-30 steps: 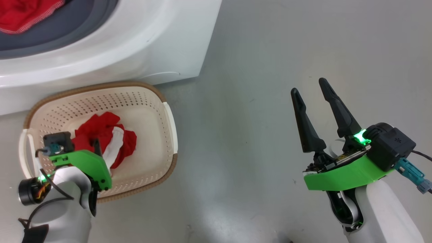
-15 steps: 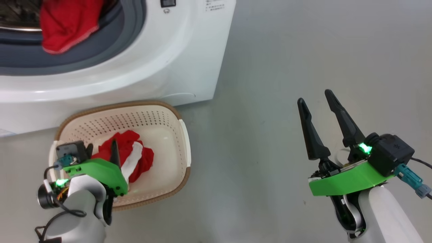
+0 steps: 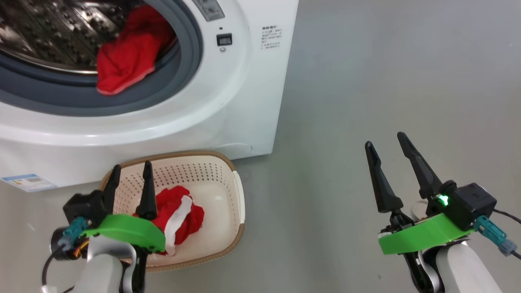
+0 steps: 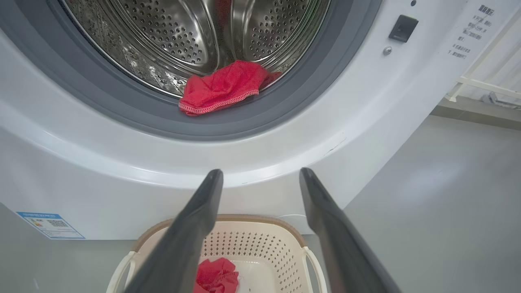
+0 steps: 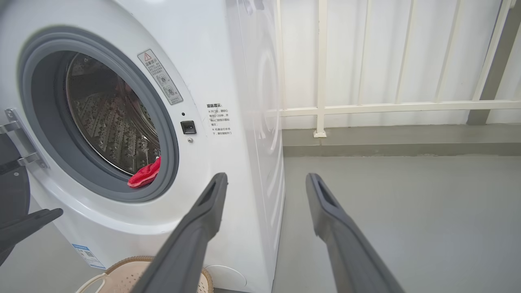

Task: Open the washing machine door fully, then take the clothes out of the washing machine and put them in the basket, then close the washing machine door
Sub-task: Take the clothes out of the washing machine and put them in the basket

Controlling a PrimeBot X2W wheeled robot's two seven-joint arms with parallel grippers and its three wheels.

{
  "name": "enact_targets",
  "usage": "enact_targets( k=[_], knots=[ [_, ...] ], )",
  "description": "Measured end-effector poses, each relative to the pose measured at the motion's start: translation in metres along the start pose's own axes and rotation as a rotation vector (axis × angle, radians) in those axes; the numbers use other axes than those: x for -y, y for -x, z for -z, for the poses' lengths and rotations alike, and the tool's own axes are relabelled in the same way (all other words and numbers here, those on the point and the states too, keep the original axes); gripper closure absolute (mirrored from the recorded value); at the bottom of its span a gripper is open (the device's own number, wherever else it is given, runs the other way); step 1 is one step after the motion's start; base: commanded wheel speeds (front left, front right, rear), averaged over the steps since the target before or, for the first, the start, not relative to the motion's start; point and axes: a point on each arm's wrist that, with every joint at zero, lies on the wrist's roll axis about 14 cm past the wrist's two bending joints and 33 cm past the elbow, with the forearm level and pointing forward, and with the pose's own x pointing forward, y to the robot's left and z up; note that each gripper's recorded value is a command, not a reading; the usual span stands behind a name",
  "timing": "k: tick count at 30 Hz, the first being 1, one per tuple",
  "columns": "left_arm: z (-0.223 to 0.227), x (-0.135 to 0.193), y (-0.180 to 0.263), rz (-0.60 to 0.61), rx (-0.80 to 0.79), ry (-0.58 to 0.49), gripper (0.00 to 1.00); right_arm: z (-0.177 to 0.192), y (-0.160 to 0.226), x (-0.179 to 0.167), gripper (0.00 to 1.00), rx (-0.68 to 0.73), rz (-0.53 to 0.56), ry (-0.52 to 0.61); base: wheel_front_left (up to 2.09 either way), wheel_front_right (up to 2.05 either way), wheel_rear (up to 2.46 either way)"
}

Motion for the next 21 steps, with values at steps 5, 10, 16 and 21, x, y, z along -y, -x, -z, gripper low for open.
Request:
enact_targets(
  k=[5,10,16,21],
  knots=[
    [-0.037,0.003,0.02,0.001,0.122,-0.03,0.0,-0.012,0.007,0.0,0.0,0.031,0.004,0.007,0.0,0.0,0.0],
    [-0.051,0.003,0.038,-0.012,0.172,-0.048,0.0,-0.02,0.015,-0.002,0.0,0.049,0.001,0.01,0.0,0.0,0.0],
    [-0.065,0.004,0.058,-0.025,0.223,-0.066,0.0,-0.037,0.024,0.0,0.0,0.096,0.008,0.032,0.0,0.0,0.0],
    [-0.064,-0.004,0.077,-0.055,0.228,-0.076,0.0,-0.043,0.036,0.003,0.0,0.107,0.018,0.072,0.0,0.0,0.0]
  ],
)
